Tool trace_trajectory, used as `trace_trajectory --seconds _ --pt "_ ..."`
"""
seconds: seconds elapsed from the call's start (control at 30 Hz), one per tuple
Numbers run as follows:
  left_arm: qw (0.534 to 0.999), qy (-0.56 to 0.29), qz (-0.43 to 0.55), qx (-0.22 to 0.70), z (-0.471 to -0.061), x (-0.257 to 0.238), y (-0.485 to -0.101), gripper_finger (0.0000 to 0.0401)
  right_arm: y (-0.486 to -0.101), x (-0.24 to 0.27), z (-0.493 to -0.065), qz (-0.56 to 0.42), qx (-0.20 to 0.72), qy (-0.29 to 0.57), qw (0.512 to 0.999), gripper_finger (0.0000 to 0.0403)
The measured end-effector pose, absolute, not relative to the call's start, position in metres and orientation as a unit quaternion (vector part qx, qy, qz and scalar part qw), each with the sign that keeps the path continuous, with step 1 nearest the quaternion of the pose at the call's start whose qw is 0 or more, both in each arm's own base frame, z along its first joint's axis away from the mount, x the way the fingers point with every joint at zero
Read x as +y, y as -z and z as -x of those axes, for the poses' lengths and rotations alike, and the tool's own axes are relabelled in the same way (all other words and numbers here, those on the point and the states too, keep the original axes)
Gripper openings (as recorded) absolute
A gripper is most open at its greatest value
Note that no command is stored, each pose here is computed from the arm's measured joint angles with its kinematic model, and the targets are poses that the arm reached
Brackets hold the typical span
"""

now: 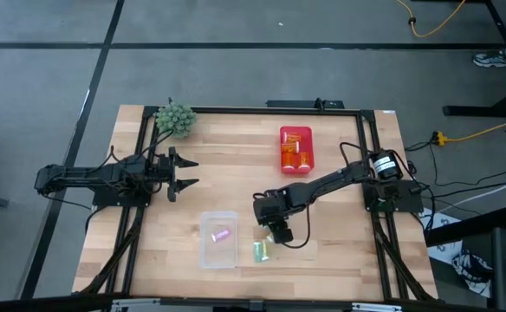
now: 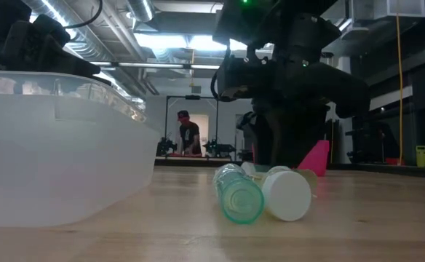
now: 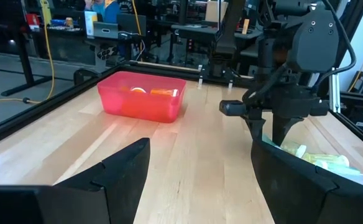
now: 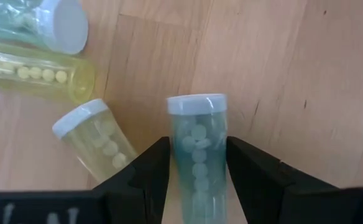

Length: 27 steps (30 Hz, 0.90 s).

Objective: Pick and place medicine bottles into bin by pill shape (circle, oval)
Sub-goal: Put the small green pill bottle into the transparent bin

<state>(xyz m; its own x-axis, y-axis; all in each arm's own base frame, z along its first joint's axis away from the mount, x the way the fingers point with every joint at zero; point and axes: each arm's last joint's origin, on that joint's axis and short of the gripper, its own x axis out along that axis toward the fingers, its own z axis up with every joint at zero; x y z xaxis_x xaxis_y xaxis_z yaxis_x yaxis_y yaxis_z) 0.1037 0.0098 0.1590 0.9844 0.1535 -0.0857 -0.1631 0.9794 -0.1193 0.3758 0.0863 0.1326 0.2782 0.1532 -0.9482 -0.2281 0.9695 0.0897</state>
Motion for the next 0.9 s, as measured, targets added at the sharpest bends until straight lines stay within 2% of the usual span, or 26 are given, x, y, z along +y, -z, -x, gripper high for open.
trace_trajectory --seconds 0.17,0.33,0.47,0.57,0.67,0.73,0.9 --pt "0.994 -0.080 0.063 0.038 -0.104 0.010 -0.159 0.0273 -0.133 0.086 -0.376 0.041 0.587 -0.108 0.801 0.0147" --pt "0.994 -0.080 0.063 0.038 -0.104 0.010 -0.159 0.0273 -0.137 0.085 -0.381 0.083 0.575 -0.091 0.809 0.0102" --pt "0.994 -0.080 0.063 0.038 -0.104 0.010 -0.159 0.0273 -0.153 0.079 -0.394 0.137 0.548 -0.005 0.825 0.0084" --pt "0.994 -0.080 0.063 0.038 -0.104 0.010 -0.159 0.0273 -0.170 0.078 -0.403 0.184 0.514 0.075 0.835 0.0091" --pt "0.994 -0.080 0.063 0.038 -0.104 0.010 -0.159 0.0273 -0.190 0.082 -0.416 0.190 0.461 0.107 0.860 0.0103" --pt "0.994 -0.080 0.063 0.038 -0.104 0.010 -0.159 0.0273 -0.199 0.086 -0.424 0.174 0.428 0.083 0.883 0.0106" --pt "0.994 -0.080 0.063 0.038 -0.104 0.010 -0.159 0.0273 -0.211 0.101 -0.440 0.108 0.318 -0.078 0.939 0.0104"
